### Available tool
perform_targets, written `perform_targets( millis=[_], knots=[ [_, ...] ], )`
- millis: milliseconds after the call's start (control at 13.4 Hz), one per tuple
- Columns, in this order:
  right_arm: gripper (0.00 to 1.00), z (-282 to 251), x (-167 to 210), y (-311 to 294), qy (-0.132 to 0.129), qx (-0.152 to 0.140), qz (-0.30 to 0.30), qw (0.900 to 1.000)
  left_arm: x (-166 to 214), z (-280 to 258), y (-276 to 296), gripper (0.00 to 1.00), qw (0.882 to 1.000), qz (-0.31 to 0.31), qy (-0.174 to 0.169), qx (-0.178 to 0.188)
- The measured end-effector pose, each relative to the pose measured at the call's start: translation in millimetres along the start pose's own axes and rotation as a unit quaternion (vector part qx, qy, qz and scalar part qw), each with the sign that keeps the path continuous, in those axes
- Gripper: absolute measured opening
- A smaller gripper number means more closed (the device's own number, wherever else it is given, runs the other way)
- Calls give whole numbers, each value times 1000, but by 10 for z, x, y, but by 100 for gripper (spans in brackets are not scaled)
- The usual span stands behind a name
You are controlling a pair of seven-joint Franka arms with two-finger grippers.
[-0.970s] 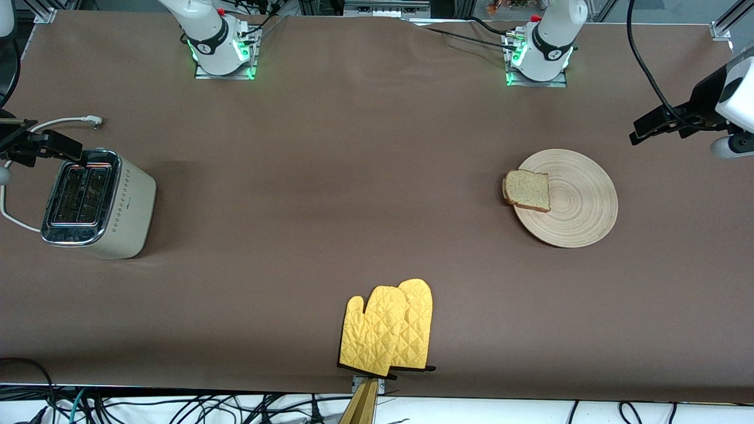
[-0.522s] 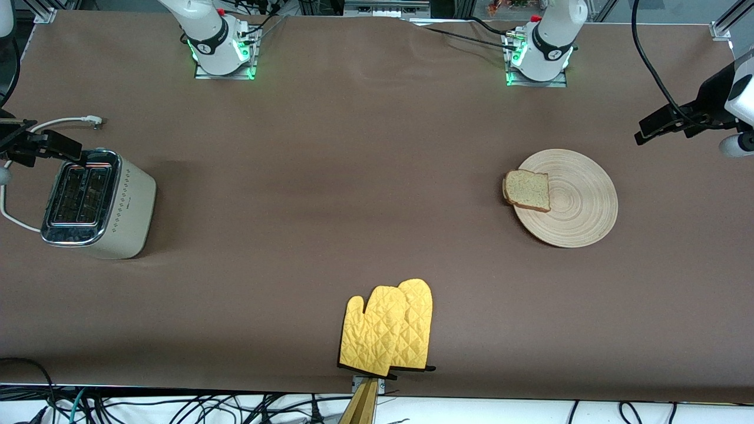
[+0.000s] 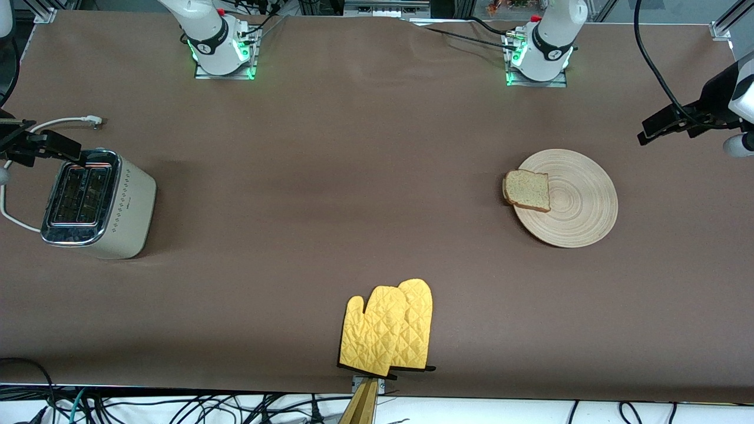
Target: Move plate and put bread in toaster
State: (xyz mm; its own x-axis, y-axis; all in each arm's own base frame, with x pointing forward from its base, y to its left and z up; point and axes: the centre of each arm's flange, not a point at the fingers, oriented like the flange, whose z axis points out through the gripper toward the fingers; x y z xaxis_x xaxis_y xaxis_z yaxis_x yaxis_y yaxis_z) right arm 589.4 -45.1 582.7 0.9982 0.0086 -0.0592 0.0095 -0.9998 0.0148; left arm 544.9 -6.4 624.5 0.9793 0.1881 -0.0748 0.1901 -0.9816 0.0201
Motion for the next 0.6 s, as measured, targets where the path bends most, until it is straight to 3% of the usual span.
perform_targets(
  millis=[597],
  knots=[
    [100, 19, 8, 8, -2, 0, 1, 1000, 23, -66, -129, 100, 1000, 11, 7, 0]
  ],
)
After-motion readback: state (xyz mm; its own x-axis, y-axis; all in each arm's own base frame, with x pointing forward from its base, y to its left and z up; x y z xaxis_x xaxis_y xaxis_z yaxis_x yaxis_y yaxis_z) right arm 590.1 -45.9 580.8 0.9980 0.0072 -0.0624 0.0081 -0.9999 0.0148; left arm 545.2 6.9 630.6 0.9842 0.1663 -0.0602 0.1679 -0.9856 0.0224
